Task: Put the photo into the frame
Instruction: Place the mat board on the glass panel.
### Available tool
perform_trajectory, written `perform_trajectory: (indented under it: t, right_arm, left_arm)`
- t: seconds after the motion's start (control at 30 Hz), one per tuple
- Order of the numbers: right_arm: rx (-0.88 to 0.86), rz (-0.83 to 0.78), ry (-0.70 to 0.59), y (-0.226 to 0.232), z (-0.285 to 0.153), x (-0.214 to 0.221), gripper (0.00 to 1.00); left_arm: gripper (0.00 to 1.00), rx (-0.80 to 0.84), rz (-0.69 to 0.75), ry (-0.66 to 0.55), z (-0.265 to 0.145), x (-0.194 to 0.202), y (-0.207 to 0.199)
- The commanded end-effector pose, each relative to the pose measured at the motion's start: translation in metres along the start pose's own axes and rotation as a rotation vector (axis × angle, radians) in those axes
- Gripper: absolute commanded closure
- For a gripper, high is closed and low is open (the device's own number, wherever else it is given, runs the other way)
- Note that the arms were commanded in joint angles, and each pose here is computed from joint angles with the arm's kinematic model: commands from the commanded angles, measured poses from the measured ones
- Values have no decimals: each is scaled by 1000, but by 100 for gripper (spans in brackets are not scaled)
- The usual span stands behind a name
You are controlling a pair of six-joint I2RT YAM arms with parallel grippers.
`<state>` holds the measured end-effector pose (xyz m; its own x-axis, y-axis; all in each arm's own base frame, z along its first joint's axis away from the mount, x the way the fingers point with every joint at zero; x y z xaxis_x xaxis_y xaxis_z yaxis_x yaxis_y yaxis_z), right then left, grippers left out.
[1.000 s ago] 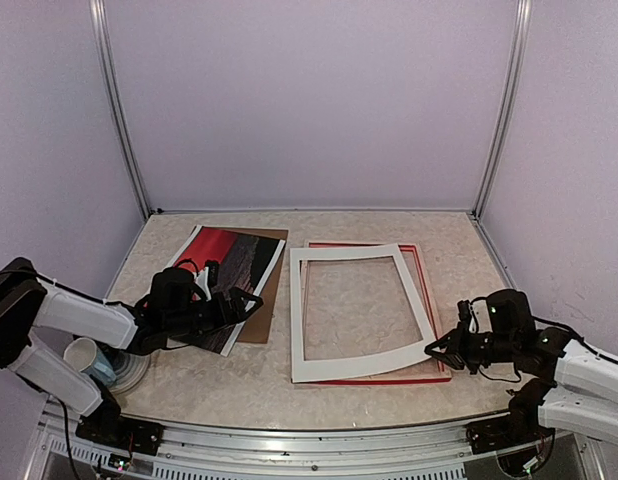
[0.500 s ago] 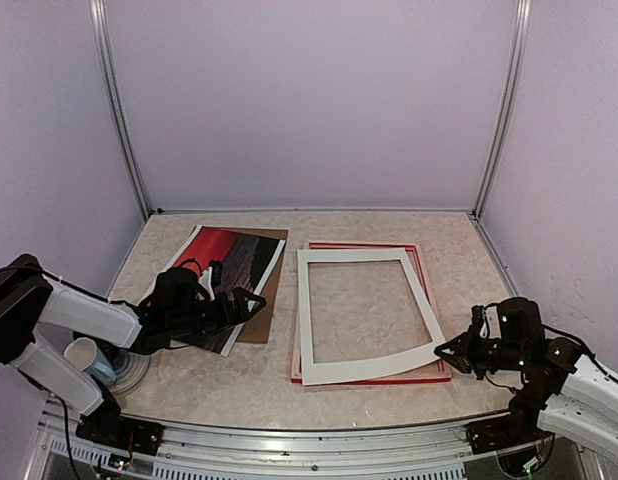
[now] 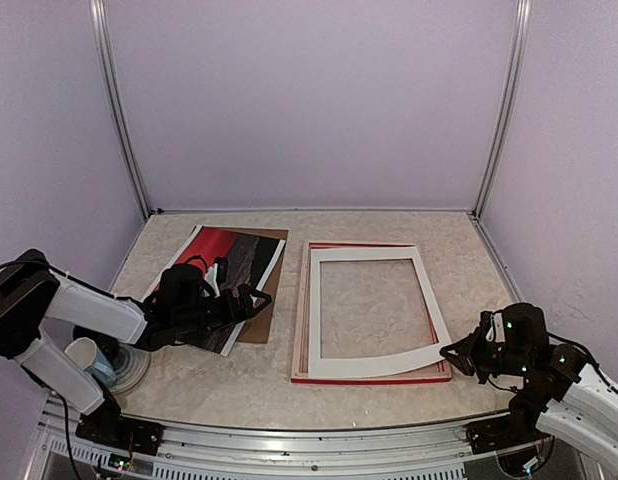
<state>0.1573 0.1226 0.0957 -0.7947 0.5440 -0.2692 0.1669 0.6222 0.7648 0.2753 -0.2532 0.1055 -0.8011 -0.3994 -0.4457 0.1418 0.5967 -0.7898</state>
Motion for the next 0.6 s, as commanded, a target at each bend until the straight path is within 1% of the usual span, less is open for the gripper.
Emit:
perform_trajectory:
  t: [0.0, 0.2, 0.57]
  right_arm:
    - [40, 32, -19, -8, 6, -4, 98]
    - [47, 12, 30, -6, 18, -1, 97]
    - [3, -19, 38, 3, 20, -1, 96]
  left_arm:
    - [1, 38, 12, -4, 3, -4, -11]
    - [1, 35, 10, -4, 2, -3, -10]
    - [1, 31, 6, -2, 3, 0, -7]
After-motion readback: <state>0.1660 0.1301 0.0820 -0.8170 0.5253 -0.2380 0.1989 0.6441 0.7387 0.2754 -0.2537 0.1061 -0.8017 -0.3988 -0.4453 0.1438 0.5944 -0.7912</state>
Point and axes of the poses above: each gripper's point midway between its finger pads, its own z axis out along the fingers, its own y axis along the line the jaws close on, x = y × z, the point moved 3 cm from there along -z, back along the fingers, and after that the axes turned 9 degrees about -z, right-handed, at the moved point
